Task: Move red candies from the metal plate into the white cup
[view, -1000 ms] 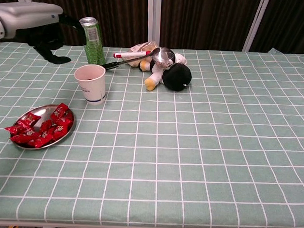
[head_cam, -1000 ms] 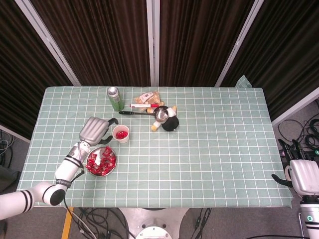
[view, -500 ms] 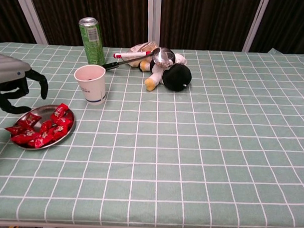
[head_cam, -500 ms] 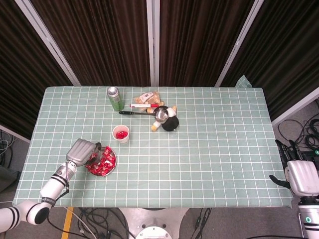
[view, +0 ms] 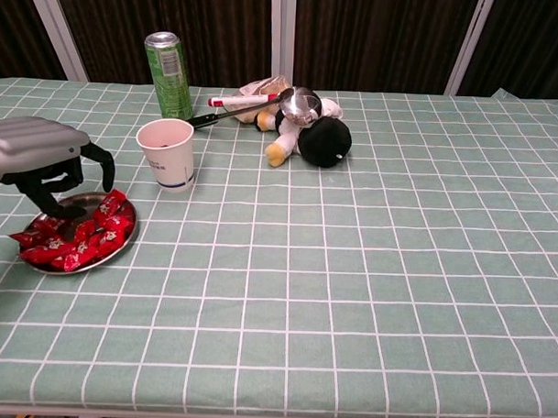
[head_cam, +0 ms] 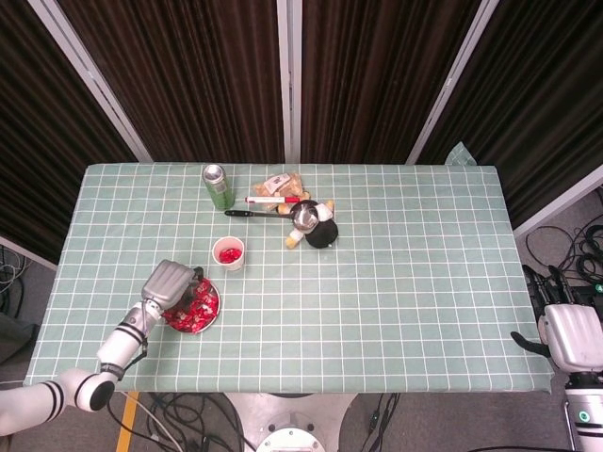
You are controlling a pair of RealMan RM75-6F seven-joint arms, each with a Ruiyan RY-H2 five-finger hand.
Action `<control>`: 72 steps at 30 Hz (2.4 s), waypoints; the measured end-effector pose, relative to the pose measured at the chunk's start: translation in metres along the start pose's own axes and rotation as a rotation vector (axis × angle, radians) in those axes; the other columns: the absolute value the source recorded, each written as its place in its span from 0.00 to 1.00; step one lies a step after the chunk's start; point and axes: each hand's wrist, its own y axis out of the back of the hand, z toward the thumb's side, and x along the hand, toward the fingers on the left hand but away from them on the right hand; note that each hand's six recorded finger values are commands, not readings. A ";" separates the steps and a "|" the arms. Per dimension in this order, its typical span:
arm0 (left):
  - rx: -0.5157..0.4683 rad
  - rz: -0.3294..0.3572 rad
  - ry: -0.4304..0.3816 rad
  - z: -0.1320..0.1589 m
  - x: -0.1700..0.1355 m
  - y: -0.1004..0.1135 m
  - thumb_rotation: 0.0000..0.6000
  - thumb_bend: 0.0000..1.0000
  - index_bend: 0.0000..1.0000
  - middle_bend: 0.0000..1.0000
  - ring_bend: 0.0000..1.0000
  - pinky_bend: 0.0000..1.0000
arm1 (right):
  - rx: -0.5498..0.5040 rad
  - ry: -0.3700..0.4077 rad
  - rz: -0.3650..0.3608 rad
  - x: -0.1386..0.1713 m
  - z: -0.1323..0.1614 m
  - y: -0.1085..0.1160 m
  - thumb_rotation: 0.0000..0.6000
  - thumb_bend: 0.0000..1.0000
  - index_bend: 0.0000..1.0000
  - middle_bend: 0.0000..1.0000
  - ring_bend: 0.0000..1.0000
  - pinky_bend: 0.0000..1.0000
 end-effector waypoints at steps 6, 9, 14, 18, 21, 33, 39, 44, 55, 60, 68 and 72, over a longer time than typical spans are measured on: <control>0.002 0.016 -0.007 0.003 0.008 -0.003 1.00 0.28 0.47 0.97 0.94 1.00 | 0.000 0.000 0.001 0.000 0.001 0.000 1.00 0.02 0.02 0.18 0.00 0.25; -0.004 0.024 -0.014 0.005 0.010 -0.003 1.00 0.28 0.47 0.97 0.94 1.00 | 0.001 -0.001 0.002 -0.001 0.001 0.000 1.00 0.02 0.02 0.18 0.01 0.25; 0.007 0.003 -0.025 0.006 0.012 -0.007 1.00 0.28 0.47 0.97 0.94 1.00 | 0.001 -0.004 0.001 -0.002 0.000 0.000 1.00 0.02 0.03 0.18 0.00 0.25; 0.012 -0.006 -0.025 0.006 0.011 -0.010 1.00 0.28 0.49 0.97 0.94 1.00 | 0.002 -0.009 0.003 -0.001 -0.001 0.000 1.00 0.02 0.02 0.18 0.00 0.25; 0.015 -0.011 -0.025 0.006 0.011 -0.011 1.00 0.28 0.49 0.97 0.94 1.00 | 0.002 -0.009 0.004 -0.001 -0.001 0.000 1.00 0.02 0.02 0.18 0.00 0.25; 0.068 -0.026 -0.001 0.000 0.014 -0.015 1.00 0.28 0.48 0.97 0.94 1.00 | 0.005 -0.010 0.003 -0.001 0.000 0.000 1.00 0.02 0.03 0.18 0.01 0.25; 0.067 -0.009 0.009 -0.003 0.012 -0.010 1.00 0.28 0.48 0.97 0.94 1.00 | 0.007 -0.011 0.004 0.000 0.000 0.000 1.00 0.02 0.03 0.18 0.00 0.25; 0.090 -0.018 0.016 -0.006 0.012 -0.011 1.00 0.28 0.47 0.97 0.94 1.00 | 0.006 -0.010 0.003 0.000 0.000 0.001 1.00 0.02 0.03 0.18 0.00 0.25; 0.106 -0.024 0.024 -0.010 0.008 -0.007 1.00 0.28 0.46 0.97 0.94 1.00 | 0.005 -0.010 0.002 0.000 0.001 0.001 1.00 0.02 0.02 0.19 0.00 0.26; 0.112 -0.035 0.032 -0.013 0.007 -0.008 1.00 0.28 0.46 0.97 0.94 1.00 | 0.004 -0.011 0.005 0.000 0.001 0.001 1.00 0.02 0.02 0.19 0.00 0.26; 0.114 -0.052 0.036 -0.015 0.010 -0.012 1.00 0.29 0.51 0.97 0.94 1.00 | 0.005 -0.010 0.004 -0.001 0.001 0.001 1.00 0.02 0.02 0.19 0.00 0.26; 0.116 -0.052 0.042 -0.017 0.011 -0.012 1.00 0.30 0.54 0.97 0.94 1.00 | 0.006 -0.015 0.004 0.002 -0.001 0.001 1.00 0.02 0.02 0.19 0.00 0.27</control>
